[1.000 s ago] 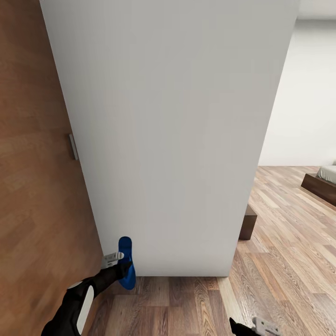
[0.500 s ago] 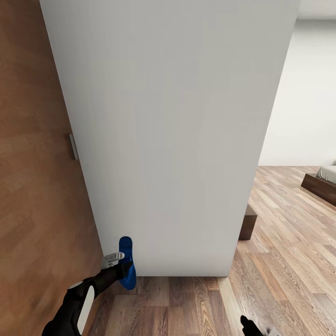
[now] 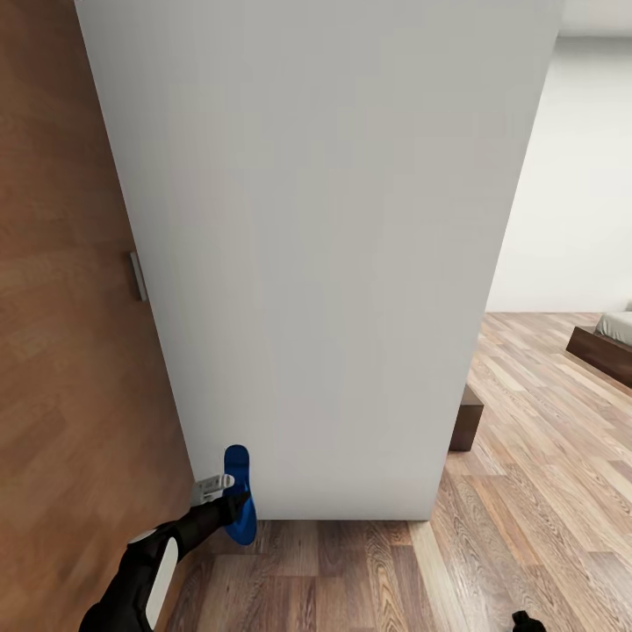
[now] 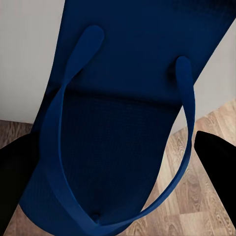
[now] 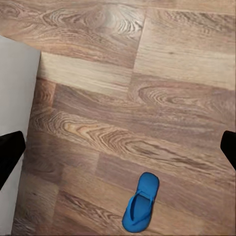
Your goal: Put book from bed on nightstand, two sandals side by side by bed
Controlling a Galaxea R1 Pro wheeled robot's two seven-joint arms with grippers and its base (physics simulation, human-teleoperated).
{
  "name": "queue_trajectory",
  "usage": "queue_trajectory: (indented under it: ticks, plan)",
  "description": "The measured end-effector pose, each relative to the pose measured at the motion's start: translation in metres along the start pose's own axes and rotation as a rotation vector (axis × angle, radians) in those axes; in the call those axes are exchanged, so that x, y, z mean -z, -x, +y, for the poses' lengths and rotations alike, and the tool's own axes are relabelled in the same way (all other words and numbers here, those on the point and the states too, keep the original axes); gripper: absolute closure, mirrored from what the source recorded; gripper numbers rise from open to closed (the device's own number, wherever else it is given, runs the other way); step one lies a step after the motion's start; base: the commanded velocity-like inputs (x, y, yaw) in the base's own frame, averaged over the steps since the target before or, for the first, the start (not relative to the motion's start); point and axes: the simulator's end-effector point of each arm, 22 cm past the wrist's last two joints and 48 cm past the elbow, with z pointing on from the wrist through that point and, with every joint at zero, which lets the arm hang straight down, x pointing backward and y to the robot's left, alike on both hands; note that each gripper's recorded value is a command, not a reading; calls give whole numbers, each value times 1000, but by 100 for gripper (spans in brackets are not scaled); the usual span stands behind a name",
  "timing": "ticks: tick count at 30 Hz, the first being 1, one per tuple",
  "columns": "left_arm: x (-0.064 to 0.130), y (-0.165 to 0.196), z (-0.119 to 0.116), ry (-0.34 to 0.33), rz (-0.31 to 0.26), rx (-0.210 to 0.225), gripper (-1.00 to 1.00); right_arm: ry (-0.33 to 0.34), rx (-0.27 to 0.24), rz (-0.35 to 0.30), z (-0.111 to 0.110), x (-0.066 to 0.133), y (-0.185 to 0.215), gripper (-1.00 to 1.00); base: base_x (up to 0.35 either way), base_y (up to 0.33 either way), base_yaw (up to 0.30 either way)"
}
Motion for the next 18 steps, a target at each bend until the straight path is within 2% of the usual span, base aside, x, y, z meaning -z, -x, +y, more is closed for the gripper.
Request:
queue_trajectory:
  ticks: [6, 11, 14, 15, 16, 18]
  plan:
    - [0, 0, 0, -3, 0, 1, 100, 123, -17, -67, 53, 24, 31, -100, 0, 0, 0]
    - [0, -1, -1, -4, 2, 3, 100, 142, -22, -72, 61, 30, 36, -100, 0, 0, 0]
    - [-1, -2, -1, -4, 3, 3, 100, 153, -89, -38, 62, 30, 35, -100, 0, 0, 0]
    - [-1, -2, -1, -4, 3, 3, 100, 166, -159, -5, 63, 30, 33, -100, 0, 0, 0]
    - [-1, -2, -1, -4, 3, 3, 100, 175, -203, 15, 65, 31, 33, -100, 0, 0, 0]
    - [-1, -2, -1, -4, 3, 3, 100, 194, -246, 30, 70, 33, 35, -100, 0, 0, 0]
